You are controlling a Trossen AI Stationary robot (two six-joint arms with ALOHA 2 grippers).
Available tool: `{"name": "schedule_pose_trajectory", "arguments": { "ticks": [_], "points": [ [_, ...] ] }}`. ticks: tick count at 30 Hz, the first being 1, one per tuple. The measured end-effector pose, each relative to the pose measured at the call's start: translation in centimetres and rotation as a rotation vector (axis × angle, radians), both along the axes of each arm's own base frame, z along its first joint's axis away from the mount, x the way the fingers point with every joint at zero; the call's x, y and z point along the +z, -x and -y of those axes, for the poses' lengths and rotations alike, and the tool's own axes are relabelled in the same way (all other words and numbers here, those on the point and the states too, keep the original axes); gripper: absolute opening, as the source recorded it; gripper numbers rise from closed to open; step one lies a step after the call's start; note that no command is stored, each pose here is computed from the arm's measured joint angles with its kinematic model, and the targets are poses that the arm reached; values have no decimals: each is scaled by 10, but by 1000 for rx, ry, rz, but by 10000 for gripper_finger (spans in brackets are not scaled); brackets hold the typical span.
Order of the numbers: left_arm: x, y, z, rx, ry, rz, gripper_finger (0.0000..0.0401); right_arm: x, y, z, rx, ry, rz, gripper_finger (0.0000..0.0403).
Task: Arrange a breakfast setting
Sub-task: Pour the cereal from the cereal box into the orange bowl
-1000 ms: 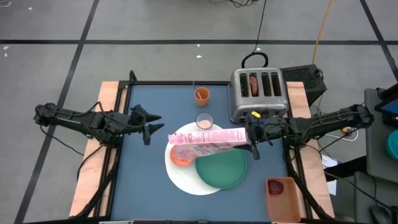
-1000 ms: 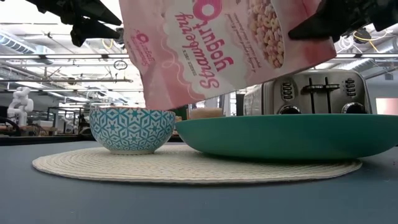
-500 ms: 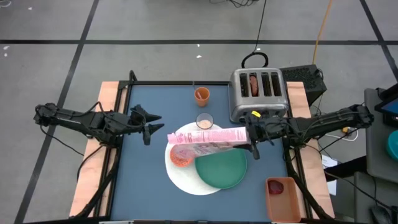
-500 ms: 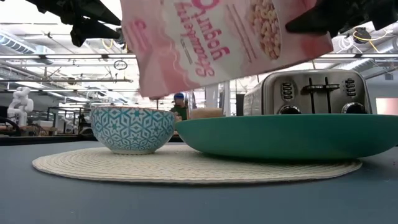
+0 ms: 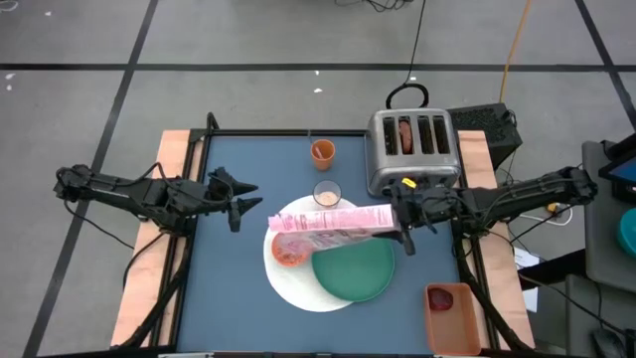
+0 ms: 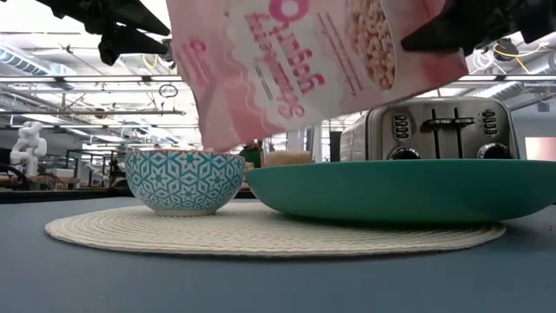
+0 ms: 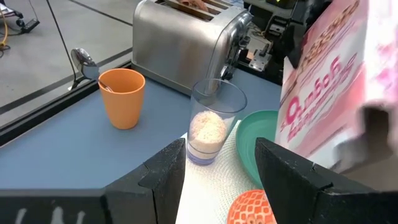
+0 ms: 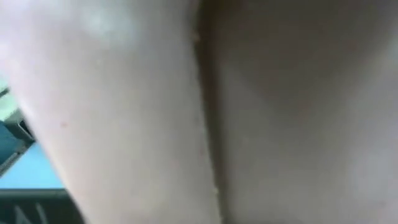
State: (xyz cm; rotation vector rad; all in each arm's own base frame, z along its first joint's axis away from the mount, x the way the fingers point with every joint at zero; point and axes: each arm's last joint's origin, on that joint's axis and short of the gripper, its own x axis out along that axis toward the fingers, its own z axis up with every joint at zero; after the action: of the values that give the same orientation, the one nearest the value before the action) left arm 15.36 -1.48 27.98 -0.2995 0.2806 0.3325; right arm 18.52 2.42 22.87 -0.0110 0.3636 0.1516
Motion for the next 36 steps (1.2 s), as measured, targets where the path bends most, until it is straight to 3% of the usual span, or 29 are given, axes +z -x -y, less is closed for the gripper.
{"name": "schedule_pose_trajectory", "arguments": {
  "ticks": [16, 26, 36],
  "points": [
    [0, 1, 0, -1, -2, -3, 198, 3, -1, 0, -4, 1, 39, 215],
    [38, 22, -4, -23, -53, 59, 198, 5, -1, 2, -59, 7, 51, 215],
    [38, 38, -6, -37, -79, 36, 198, 9, -3, 1, -57, -2, 98, 215]
  ]
}}
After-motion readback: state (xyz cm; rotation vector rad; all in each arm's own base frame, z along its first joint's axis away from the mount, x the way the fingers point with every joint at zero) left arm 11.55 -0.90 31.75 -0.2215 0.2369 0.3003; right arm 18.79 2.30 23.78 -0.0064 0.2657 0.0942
